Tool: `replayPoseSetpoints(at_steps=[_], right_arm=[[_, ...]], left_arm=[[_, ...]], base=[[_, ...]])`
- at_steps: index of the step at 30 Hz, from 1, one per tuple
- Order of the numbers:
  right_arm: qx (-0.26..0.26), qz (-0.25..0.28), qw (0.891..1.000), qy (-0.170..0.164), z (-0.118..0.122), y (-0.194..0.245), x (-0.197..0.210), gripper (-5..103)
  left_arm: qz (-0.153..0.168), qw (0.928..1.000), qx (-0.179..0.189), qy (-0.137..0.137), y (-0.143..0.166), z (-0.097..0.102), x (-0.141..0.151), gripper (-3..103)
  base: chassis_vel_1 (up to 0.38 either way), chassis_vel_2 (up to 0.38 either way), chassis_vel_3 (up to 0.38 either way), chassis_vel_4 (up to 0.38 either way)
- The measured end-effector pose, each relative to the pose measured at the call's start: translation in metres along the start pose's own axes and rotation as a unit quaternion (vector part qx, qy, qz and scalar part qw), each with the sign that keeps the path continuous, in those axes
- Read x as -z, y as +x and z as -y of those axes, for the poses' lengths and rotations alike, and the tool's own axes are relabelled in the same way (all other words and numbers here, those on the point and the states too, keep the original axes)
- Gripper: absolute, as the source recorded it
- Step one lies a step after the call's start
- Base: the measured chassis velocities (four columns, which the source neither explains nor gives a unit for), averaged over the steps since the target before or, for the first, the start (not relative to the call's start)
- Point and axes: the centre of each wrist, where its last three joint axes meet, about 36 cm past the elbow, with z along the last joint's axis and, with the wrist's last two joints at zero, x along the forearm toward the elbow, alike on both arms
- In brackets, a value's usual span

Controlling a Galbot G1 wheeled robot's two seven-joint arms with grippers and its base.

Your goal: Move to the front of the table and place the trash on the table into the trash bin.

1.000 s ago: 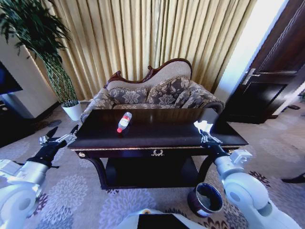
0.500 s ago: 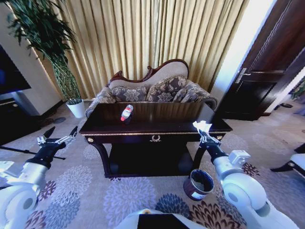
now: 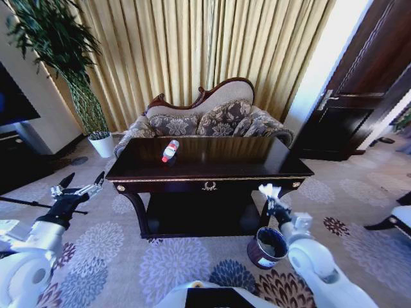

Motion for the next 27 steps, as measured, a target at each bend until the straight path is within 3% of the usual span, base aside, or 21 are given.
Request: replayPoseSetpoints(at_steps=[4,7,10,20,21,23,26,27], right_arm=[[-0.031,-0.033,0.999,0.007,0.015,-0.034,-0.032,0],[-0.060,-0.057,0.995,0.046,0.031,-0.067,-0.068,0],[-0.078,-0.080,0.992,0.061,0.041,-0.085,-0.089,0],[-0.109,-0.137,0.981,0.079,0.043,-0.122,-0.136,-3],[-0.108,-0.140,0.981,0.084,0.042,-0.122,-0.138,2],[-0.107,-0.141,0.980,0.087,0.042,-0.122,-0.140,2],[-0.107,-0.142,0.980,0.088,0.041,-0.123,-0.143,18],[-0.107,-0.142,0.980,0.088,0.041,-0.123,-0.143,18]], left_arm=[[0.001,1.0000,0.001,0.000,0.001,0.000,0.000,100],[0.002,1.0000,0.002,0.001,0.003,0.001,-0.001,100],[0.003,1.0000,0.001,0.002,0.004,0.002,-0.001,100],[0.003,0.9999,-0.003,0.010,0.005,0.005,-0.003,100],[0.004,0.9999,-0.003,0.010,0.005,0.004,-0.002,100],[0.004,0.9999,-0.002,0.010,0.006,0.004,-0.002,100],[0.006,0.9999,-0.002,0.014,0.006,0.003,-0.001,100],[0.006,0.9999,-0.002,0.014,0.006,0.003,-0.001,100]], base=[[0.000,0.000,0.000,0.000],[0.000,0.000,0.000,0.000],[0.000,0.000,0.000,0.000],[0.000,0.000,0.000,0.000],[0.000,0.000,0.000,0.000],[0.000,0.000,0.000,0.000],[0.000,0.000,0.000,0.000],[0.000,0.000,0.000,0.000]])
